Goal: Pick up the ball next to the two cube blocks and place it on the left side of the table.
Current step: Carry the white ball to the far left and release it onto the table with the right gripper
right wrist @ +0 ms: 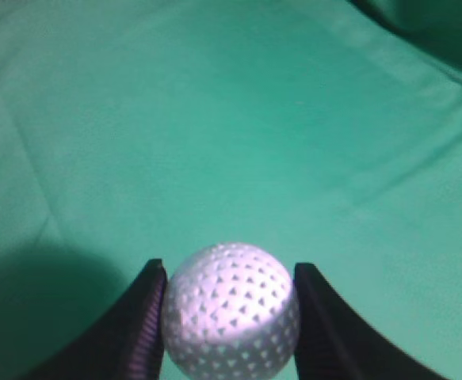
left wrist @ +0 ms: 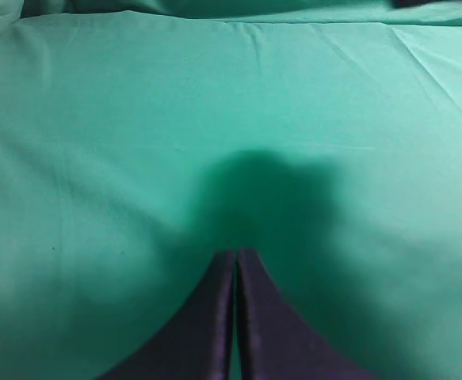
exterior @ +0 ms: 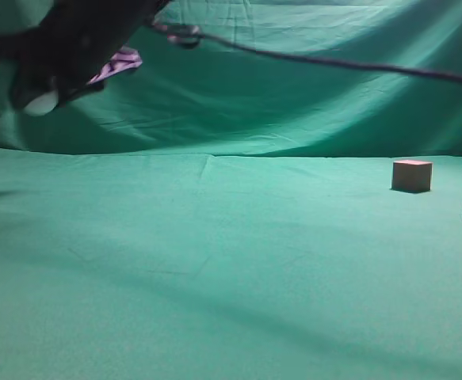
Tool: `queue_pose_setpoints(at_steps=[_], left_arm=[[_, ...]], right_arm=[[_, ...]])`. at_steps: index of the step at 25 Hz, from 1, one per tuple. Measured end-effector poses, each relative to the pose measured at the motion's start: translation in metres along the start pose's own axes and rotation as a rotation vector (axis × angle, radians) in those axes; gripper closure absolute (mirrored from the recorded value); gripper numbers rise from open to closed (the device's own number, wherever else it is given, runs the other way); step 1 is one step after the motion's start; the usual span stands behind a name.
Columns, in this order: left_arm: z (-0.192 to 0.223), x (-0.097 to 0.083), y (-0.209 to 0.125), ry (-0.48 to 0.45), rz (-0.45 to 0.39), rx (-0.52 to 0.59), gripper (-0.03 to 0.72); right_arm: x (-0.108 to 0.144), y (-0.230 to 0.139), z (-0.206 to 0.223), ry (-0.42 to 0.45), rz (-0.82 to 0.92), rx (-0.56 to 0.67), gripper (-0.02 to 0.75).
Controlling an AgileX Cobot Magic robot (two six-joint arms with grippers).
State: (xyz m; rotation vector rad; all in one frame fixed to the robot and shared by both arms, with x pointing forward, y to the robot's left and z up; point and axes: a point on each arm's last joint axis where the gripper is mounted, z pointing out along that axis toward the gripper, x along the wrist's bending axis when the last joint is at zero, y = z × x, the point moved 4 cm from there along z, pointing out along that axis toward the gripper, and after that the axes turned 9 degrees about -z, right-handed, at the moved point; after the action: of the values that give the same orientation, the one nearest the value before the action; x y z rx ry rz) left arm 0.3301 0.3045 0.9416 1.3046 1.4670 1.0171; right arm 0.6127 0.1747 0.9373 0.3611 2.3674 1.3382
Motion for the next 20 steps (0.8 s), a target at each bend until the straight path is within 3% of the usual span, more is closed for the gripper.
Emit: queue_pose_setpoints(at_steps=[6,13,17,19,20], left_arm=[[0.000,0.000,0.000,0.000,0.000,0.000,0.688],[0.000,0.000,0.000,0.000,0.000,0.000,0.688],[0.000,0.000,0.000,0.000,0.000,0.000,0.688],[0.000,0.000,0.000,0.000,0.000,0.000,0.688],[0.000,0.000,0.000,0.000,0.000,0.000,0.688]], right_arm=[[0.026,-0.028,0.045,0.006,0.000,-0.013,0.415],[0.026,-0.034,0.051,-0.011,0.044,-0.027,0.415],[0.024,-0.038,0.052,-0.008,0.072,-0.021,0.241],[0.019,-0.040,0.052,-0.012,0.085,-0.019,0.181],[0.016,-0.041,0.051,-0.017,0.089,-0.018,0.189]])
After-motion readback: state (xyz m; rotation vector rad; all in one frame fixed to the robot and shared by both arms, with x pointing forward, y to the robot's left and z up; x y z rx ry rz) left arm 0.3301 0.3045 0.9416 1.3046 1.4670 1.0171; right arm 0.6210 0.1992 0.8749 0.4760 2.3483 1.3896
